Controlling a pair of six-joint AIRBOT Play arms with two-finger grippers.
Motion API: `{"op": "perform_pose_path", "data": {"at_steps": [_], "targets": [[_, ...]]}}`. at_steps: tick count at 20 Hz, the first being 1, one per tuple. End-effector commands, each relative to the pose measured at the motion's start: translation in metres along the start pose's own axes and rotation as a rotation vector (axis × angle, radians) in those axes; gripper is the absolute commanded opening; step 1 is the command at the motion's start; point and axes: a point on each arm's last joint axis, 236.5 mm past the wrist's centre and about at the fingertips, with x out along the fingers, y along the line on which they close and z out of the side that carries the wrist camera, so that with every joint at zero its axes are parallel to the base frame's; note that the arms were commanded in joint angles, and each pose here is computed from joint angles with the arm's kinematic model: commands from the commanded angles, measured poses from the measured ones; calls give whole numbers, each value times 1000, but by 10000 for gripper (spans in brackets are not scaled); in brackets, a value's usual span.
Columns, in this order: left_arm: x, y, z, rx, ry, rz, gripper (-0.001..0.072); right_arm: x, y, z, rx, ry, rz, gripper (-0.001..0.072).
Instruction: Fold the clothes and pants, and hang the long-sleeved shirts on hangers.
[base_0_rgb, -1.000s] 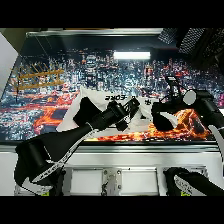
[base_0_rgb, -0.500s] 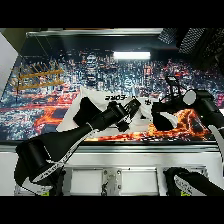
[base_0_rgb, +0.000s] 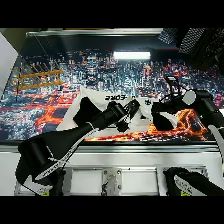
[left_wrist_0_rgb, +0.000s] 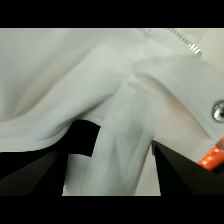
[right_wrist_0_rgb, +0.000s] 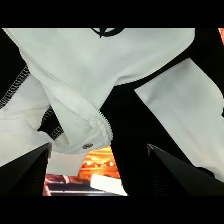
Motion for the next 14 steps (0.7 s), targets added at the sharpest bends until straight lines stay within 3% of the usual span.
{"op": "perform_pose_path", "data": {"at_steps": [1,12,13,14], "targets": [[4,7,4,5,-14,22,550,0,0,0,6,1,0,660],[4,13,8,-36,-32,23,547,0,0,0,6,2,0,660],[5,17,8,-56,-32,23,369,0,0,0,6,2,0,660],[4,23,8,-78,-33,24,240,0,0,0,6,2,0,660]]}}
